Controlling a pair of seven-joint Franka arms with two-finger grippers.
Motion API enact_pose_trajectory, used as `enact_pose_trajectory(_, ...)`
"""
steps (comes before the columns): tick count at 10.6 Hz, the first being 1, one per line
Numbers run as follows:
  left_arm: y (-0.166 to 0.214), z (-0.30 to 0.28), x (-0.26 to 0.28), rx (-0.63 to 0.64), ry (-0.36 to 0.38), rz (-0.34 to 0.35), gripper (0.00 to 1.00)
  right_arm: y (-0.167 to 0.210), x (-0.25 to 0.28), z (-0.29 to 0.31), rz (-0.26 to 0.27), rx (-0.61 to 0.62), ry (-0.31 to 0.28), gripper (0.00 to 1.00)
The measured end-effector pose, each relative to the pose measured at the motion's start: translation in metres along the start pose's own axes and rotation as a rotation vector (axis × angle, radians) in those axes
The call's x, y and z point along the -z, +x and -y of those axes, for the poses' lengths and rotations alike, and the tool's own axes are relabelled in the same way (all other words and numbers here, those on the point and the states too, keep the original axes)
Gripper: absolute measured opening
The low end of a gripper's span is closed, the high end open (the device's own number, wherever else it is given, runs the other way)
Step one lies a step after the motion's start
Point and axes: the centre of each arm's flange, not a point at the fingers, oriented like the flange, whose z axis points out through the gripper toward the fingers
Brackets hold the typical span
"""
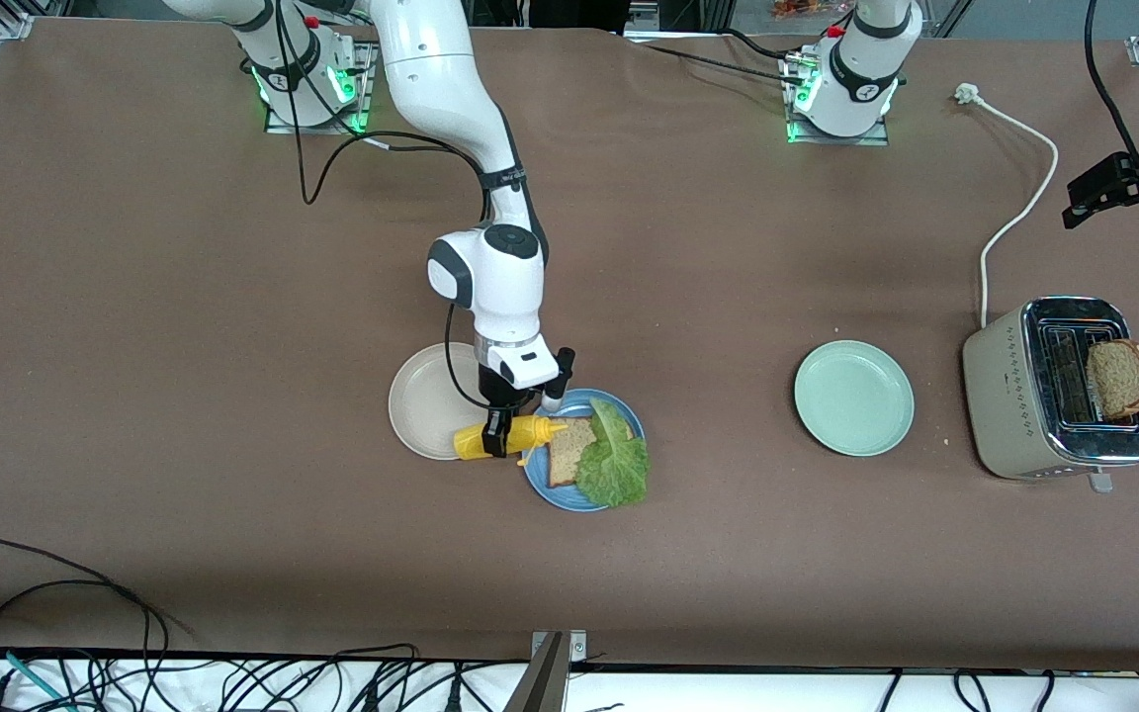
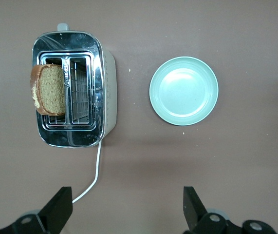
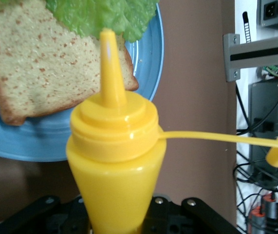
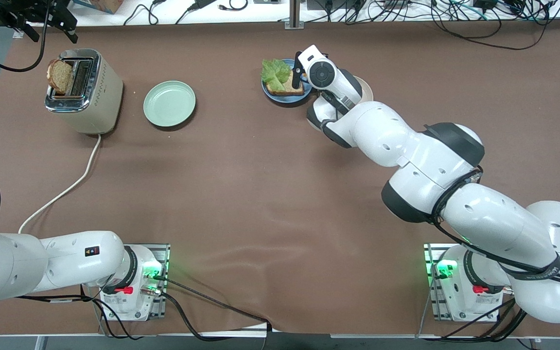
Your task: Make sandwich in blue plate with both arms
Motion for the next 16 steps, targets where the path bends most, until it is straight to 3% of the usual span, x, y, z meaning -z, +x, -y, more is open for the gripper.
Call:
enact_pose_trajectory(6, 0.000, 0.000, 0.000, 0.000, 0.000, 0.000, 1.00, -0.004, -0.031, 0.014, 0.018, 0.140, -0.096, 0.21)
enact_pose_trajectory(10, 0.000, 0.000, 0.000, 0.000, 0.000, 0.000, 1.00, -0.002, -0.034, 0.017, 0.012, 0.155, -0.108, 0.13)
enact_pose_trajectory(16, 0.000, 0.000, 0.000, 0.000, 0.000, 0.000, 1.00, 0.000, -0.033, 0.018, 0.008, 0.158, -0.112, 0.13)
